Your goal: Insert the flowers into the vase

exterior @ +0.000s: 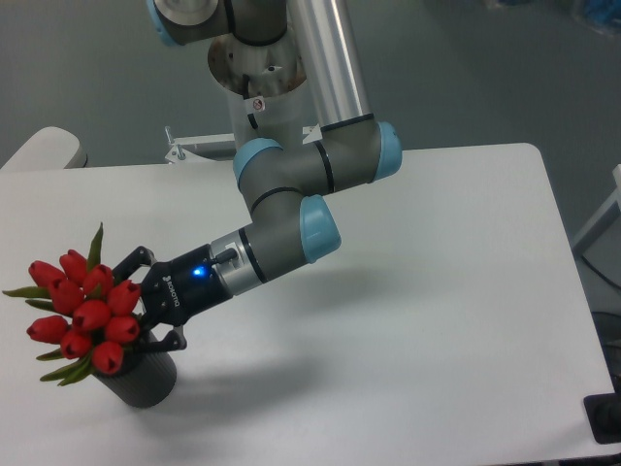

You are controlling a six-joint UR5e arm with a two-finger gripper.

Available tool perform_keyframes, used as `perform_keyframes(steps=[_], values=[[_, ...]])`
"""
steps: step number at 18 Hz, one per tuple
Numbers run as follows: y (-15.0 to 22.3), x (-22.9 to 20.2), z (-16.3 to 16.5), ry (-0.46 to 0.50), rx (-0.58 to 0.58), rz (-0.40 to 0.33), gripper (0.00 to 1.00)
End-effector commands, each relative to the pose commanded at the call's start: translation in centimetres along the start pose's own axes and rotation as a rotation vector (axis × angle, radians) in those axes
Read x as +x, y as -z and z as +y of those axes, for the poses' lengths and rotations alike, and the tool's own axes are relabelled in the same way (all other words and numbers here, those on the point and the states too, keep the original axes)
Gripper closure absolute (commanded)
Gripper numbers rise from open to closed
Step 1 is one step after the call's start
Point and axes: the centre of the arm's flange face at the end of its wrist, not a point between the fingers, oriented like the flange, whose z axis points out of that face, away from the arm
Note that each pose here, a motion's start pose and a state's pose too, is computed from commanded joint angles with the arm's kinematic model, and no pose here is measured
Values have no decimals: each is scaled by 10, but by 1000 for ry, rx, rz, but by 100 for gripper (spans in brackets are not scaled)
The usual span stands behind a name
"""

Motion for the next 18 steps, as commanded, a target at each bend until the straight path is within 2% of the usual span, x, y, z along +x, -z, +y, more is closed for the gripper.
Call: perform_keyframes(steps=[12, 16, 18], values=[[0, 5, 10, 14, -8, -2, 0], [35, 19, -2, -20, -1, -56, 0], [57, 34, 2, -81, 0, -91, 0]])
